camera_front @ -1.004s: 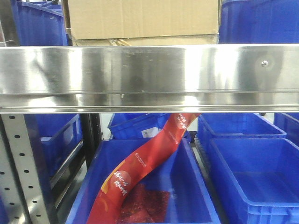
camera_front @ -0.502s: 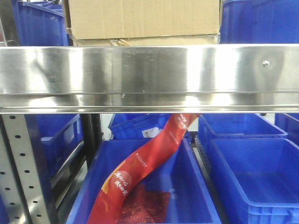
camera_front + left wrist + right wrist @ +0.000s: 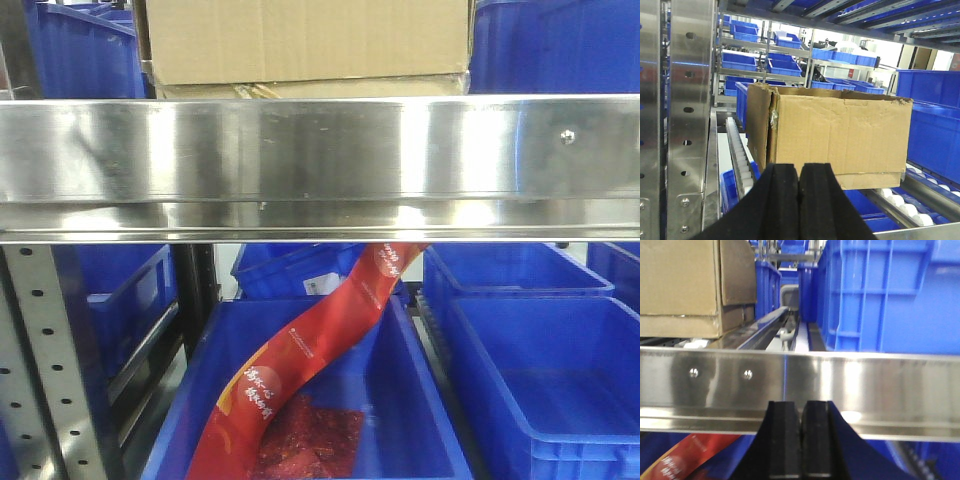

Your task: Stack two boxes on right shelf middle

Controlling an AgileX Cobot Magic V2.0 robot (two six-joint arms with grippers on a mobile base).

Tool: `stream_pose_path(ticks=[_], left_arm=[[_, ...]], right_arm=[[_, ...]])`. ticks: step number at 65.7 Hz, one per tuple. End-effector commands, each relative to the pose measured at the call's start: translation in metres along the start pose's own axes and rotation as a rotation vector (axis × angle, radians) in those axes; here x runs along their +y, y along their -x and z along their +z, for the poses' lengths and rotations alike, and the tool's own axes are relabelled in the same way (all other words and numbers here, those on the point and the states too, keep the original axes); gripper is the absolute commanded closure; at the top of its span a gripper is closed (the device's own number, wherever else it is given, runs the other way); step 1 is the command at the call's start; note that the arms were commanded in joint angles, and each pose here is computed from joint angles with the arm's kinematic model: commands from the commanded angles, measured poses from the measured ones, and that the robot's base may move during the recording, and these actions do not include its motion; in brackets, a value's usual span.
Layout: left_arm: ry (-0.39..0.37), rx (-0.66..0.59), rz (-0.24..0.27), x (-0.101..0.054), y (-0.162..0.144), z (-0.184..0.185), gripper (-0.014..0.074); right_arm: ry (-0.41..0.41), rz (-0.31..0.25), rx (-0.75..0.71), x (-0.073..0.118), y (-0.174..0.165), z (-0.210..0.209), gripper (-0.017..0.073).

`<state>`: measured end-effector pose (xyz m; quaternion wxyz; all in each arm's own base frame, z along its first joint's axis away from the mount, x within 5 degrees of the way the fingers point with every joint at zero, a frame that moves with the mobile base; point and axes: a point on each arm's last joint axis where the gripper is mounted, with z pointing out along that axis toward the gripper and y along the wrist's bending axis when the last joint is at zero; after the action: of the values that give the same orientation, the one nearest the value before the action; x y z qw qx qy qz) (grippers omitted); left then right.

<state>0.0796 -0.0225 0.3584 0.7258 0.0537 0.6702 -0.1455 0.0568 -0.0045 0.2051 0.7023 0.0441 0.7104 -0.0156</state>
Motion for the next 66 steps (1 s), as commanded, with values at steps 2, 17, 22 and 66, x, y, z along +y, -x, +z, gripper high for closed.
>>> stream_pose_path(ticks=[2,17,22,66], left_arm=[[-0.001,-0.023,-0.008,0.0000,0.0014,-0.0014,0.0704],[-0.001,-0.023,-0.008,0.0000,0.0014,-0.0014,0.0704],[-0.001,-0.023,-0.008,0.0000,0.0014,-0.0014,0.0704],[0.004,-0.021,-0.007,0.0008,-0.0023,-0.0019,0.0704]], right_arm=[[0.004,0.006,-0.007,0.0001,-0.0004,-0.0005,0.0721],[0.005,0.000,-0.037,0.0002,0.0024,-0.0006,0.0721],[0.005,0.000,-0.039,0.0002,0.0026,-0.0006,0.0721],[0.005,0.000,-0.039,0.0002,0.0026,-0.0006,0.0721]])
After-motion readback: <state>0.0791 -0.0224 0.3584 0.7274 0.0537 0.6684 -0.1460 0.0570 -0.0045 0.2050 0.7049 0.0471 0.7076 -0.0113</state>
